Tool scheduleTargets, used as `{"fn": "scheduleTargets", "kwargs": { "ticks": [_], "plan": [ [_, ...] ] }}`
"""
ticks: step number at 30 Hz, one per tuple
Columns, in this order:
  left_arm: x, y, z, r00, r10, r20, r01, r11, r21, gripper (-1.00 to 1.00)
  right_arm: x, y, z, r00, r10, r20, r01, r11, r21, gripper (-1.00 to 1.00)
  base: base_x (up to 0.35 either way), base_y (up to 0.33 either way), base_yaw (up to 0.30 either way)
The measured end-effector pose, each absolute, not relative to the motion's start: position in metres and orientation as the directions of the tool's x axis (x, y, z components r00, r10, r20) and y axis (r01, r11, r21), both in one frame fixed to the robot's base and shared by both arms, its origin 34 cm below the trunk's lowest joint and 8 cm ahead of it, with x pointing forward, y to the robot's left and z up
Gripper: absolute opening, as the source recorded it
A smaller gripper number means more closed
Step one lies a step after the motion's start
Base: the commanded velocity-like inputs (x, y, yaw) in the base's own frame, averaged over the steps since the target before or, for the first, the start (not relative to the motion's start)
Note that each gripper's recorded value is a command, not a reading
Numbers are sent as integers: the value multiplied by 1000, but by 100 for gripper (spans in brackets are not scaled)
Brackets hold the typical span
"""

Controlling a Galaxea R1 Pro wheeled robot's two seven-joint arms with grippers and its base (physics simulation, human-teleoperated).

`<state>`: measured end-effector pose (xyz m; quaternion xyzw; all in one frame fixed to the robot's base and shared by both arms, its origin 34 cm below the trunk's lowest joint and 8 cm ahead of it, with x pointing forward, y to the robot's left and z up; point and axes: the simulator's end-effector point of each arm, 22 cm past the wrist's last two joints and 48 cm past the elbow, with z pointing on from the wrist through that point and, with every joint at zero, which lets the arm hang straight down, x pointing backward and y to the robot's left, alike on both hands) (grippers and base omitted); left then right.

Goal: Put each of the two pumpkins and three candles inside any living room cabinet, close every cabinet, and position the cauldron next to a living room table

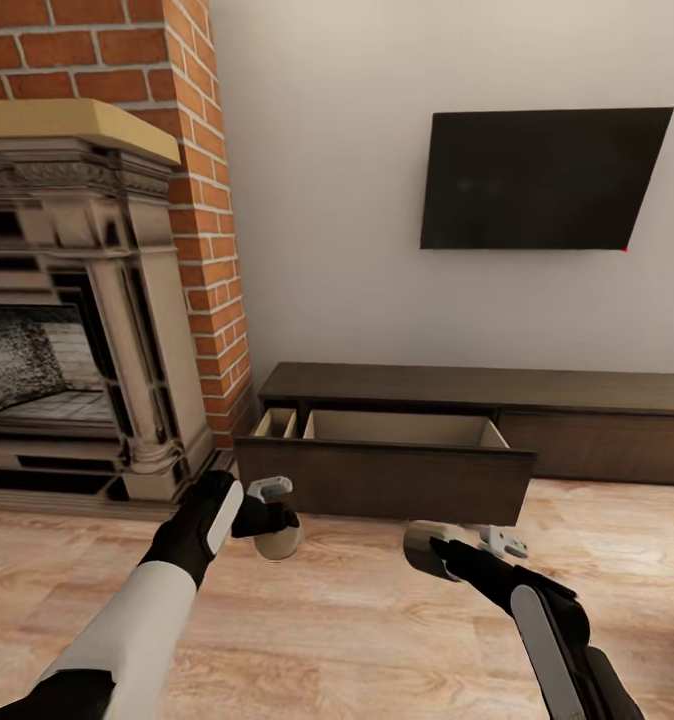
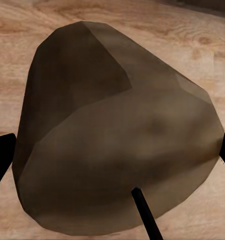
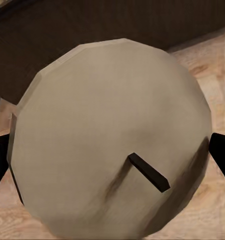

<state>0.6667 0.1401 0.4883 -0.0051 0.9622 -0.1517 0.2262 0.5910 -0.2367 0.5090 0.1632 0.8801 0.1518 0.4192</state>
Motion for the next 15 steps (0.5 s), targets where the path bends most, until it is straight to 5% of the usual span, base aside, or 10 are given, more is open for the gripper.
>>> {"fn": "scheduleTargets", "kwargs": {
  "ticks": [15],
  "plan": [
    [677, 143, 546, -842, -76, -534, 86, 958, -272, -100, 645, -263, 537, -710, 334, -619, 279, 942, 188, -100, 0, 0, 0]
  ]
}}
